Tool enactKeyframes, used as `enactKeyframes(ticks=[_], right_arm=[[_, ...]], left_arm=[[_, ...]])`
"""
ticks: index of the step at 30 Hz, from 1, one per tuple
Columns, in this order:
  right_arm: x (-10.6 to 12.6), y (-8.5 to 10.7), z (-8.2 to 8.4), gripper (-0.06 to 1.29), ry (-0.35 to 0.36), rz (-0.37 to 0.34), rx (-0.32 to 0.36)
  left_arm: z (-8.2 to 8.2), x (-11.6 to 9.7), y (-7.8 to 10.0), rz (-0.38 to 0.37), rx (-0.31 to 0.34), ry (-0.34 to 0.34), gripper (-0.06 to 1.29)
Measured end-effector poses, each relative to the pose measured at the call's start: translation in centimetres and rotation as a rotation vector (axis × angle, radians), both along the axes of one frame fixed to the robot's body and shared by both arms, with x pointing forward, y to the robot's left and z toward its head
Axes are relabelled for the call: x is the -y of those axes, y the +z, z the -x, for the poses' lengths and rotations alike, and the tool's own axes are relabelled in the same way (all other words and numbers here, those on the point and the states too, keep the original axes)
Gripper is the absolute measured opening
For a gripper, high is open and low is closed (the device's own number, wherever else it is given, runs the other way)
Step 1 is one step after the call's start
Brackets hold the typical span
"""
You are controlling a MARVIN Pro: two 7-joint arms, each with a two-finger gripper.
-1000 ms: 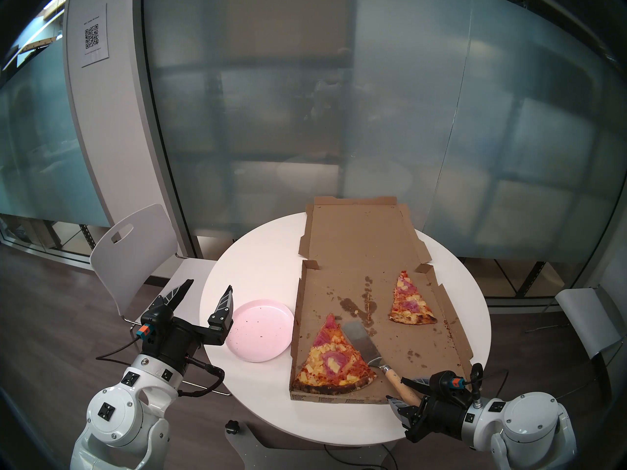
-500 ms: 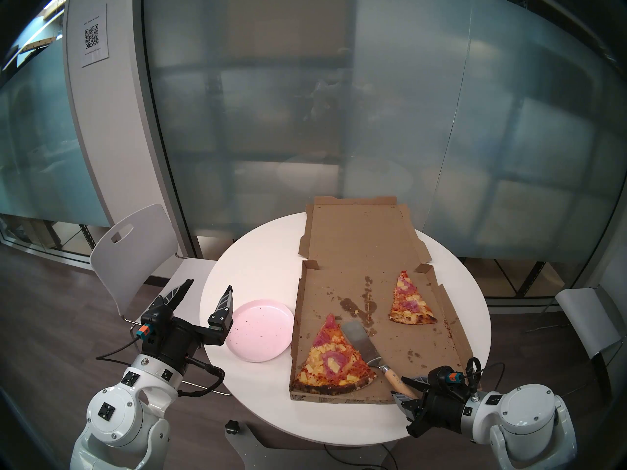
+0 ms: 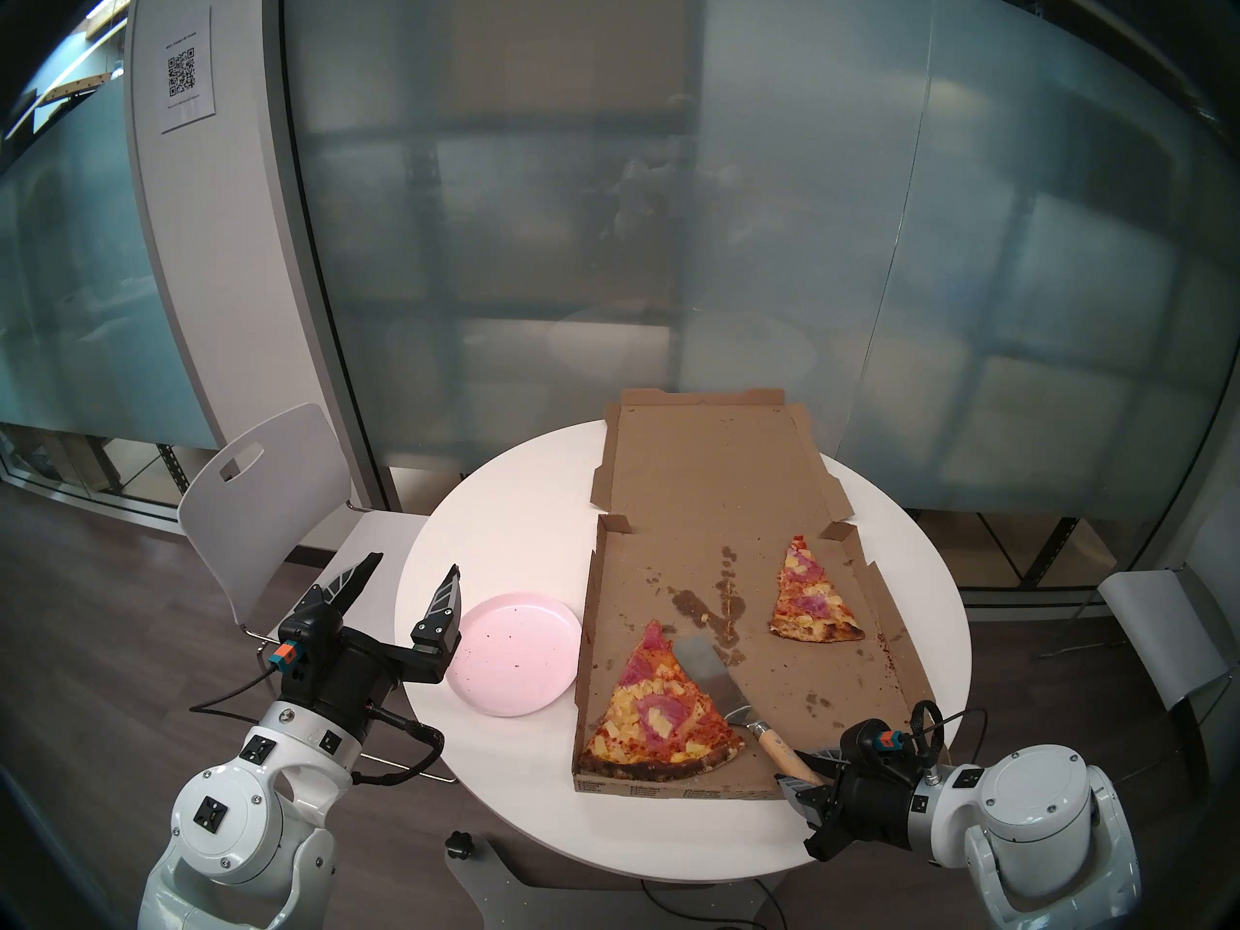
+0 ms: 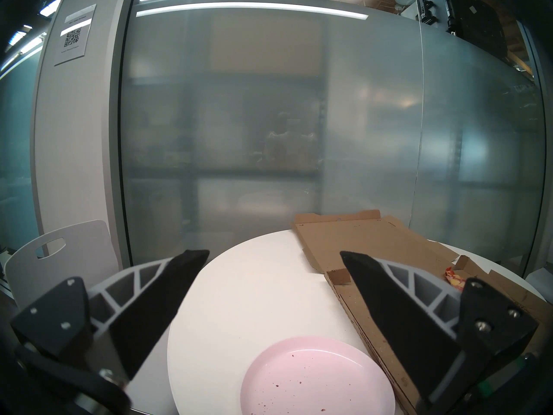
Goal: Put pizza slice onto the plate
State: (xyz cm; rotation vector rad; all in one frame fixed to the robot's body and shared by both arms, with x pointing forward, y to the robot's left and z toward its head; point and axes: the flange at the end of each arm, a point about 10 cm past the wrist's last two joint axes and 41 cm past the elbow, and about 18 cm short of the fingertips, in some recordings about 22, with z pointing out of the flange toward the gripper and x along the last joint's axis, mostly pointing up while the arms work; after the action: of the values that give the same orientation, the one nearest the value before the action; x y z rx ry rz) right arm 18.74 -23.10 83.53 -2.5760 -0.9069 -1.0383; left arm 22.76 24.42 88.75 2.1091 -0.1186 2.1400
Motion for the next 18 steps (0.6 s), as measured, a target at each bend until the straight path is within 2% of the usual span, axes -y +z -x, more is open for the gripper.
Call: enactKeyframes(ticks=[4, 11, 14, 16, 18], right_arm=[[0.1, 0.0, -0.2, 0.5, 0.001, 0.001, -0.003], [0.2, 0.0, -0.5, 0.44, 0.002, 0.008, -0.004], [0.4, 0.1, -0.6, 0.36, 0.0, 0.013, 0.005], [0.8, 0.3, -0.7, 0.24, -0.003, 0.018, 0.016], [1.1, 0.6, -0.9, 0.23, -0.006, 0.025, 0.03]], left_arm=[[0.0, 0.0, 0.0, 0.0, 0.0, 0.0, 1.27], [0.0, 0.0, 0.0, 0.0, 0.0, 0.0, 1.27], [0.0, 0.0, 0.0, 0.0, 0.0, 0.0, 1.27], [0.0, 0.0, 0.0, 0.0, 0.0, 0.0, 1.27], [0.0, 0.0, 0.0, 0.0, 0.0, 0.0, 1.27]])
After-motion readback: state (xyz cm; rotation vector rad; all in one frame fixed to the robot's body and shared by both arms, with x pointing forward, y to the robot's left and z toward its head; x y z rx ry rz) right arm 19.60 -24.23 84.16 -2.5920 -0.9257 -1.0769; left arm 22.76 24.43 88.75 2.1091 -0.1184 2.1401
